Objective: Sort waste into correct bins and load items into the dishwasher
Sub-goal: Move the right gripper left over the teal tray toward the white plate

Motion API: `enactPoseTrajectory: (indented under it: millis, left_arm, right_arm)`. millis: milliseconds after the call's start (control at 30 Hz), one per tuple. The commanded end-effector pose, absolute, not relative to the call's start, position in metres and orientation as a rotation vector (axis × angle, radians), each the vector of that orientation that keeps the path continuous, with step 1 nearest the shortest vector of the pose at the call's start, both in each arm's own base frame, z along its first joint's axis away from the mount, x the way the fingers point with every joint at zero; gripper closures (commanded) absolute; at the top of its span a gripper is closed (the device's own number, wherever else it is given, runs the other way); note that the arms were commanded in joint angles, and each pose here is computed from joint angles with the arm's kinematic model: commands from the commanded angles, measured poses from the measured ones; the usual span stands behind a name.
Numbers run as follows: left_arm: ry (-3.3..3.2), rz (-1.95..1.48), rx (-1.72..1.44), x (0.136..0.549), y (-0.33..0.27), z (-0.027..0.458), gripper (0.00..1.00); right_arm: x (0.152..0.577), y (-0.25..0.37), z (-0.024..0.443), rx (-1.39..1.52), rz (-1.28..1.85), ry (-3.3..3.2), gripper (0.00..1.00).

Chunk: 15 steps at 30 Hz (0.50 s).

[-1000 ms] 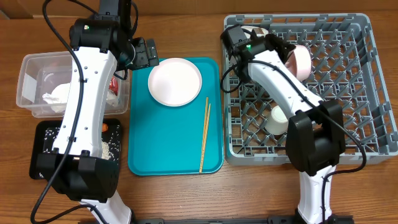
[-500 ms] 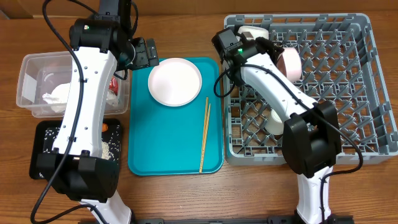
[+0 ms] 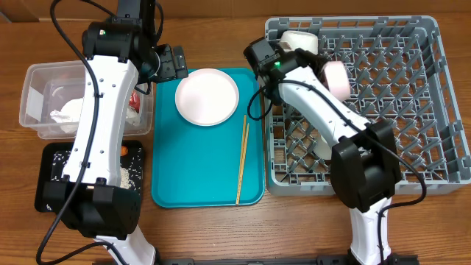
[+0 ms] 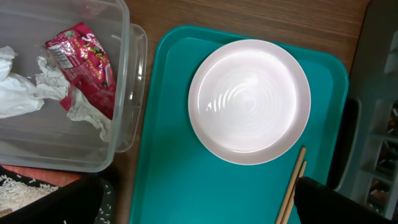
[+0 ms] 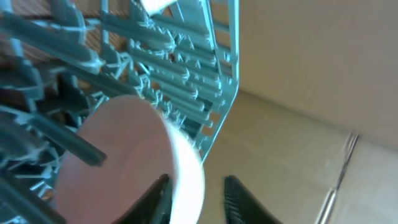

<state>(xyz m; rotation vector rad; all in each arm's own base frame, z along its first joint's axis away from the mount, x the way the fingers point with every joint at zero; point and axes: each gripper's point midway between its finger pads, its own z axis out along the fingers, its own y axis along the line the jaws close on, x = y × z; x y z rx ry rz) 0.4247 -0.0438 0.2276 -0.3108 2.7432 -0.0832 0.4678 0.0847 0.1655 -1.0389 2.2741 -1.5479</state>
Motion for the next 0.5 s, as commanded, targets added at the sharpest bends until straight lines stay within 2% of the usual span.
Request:
enactPoseTrajectory:
  millis: [0, 67, 167, 333, 467]
  left_arm:
    - [2.750, -0.094, -0.315, 0.425, -0.045, 0.225, 0.00]
    - [2.750, -0.094, -0.315, 0.425, -0.045, 0.225, 0.00]
    - [2.750, -0.094, -0.315, 0.425, -0.045, 0.225, 0.00]
    - [2.750, -0.094, -0.315, 0.425, -0.045, 0.225, 0.00]
    - [2.750, -0.094, -0.315, 0.425, -0.045, 0.225, 0.00]
  right_arm:
    - [0.464, 0.100, 0.159, -1.076, -1.492, 2.273, 0.55]
    - [0.462, 0.108, 0.156, -1.097, -1.465, 2.271, 0.45]
    - [0.460, 0.118, 0.152, -1.124, -1.425, 2.271, 0.36]
    - [0.464, 0.134, 0.157, -0.946, -1.288, 2.279, 0.34]
    - [0.462, 0.146, 0.165, -0.817, -1.049, 2.345, 0.35]
